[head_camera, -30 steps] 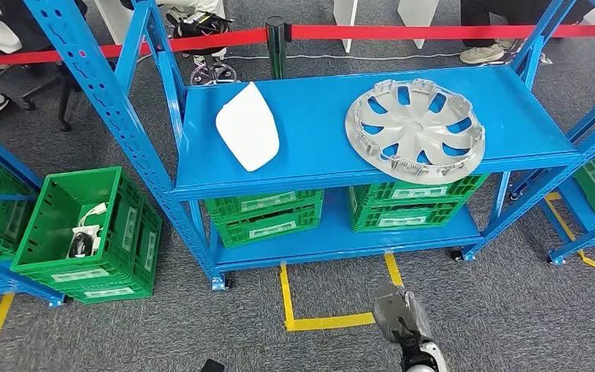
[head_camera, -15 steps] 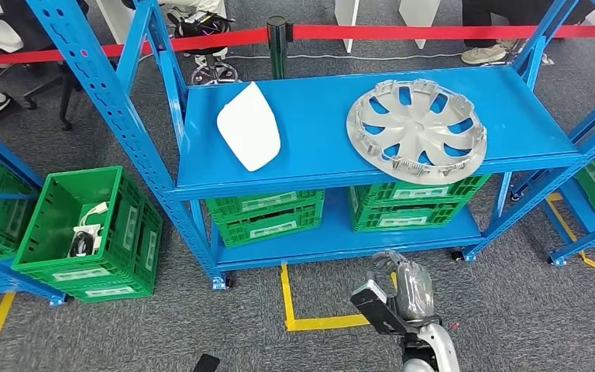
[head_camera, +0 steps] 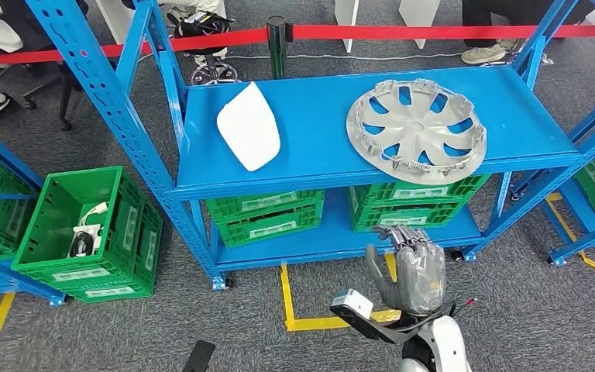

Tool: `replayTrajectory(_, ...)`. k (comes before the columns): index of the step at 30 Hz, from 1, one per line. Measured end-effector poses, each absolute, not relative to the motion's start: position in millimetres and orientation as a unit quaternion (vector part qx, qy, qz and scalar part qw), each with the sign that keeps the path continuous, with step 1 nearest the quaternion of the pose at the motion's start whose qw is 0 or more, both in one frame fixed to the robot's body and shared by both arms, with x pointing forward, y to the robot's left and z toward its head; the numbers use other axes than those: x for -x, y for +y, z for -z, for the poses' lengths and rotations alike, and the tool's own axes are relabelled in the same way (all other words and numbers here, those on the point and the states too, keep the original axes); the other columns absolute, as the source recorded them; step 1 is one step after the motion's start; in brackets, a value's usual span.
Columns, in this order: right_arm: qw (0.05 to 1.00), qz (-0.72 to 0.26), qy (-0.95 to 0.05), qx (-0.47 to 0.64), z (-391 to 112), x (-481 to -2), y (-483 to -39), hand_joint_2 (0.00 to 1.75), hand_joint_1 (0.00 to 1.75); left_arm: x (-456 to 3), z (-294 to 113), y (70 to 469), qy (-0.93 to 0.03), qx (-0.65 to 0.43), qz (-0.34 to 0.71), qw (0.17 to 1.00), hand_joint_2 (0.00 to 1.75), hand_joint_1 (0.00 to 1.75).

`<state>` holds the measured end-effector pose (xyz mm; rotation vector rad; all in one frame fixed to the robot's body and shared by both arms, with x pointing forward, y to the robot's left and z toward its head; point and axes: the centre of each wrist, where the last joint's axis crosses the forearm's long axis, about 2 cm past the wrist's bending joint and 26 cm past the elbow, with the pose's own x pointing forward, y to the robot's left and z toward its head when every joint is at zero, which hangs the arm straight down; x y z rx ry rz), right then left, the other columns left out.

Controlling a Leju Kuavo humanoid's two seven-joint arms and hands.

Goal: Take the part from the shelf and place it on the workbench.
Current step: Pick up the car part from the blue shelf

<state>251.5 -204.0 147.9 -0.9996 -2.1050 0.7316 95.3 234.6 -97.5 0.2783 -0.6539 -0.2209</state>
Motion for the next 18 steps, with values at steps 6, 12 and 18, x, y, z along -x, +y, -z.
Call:
replayTrajectory(6, 0.292, -0.261, -0.811, 0.436, -171.9, -243.4, -194.9, 1.75, 1.75, -98.2, 97.8, 239.1, -0.342, -0.114, 0.089, 0.929, 1.75, 0.0)
replayTrajectory(12, 0.266, -0.233, -0.796, 0.492, -188.1, -237.1, -189.8, 1.75, 1.75, -98.8, 99.1, 250.7, -0.353, -0.1, 0.072, 0.928, 1.75, 0.0)
replayTrajectory(18, 0.251, -0.202, -0.782, 0.533, -198.9, -231.2, -186.1, 1.75, 1.75, -98.9, 100.0, 260.2, -0.36, -0.089, 0.058, 0.927, 1.75, 0.0)
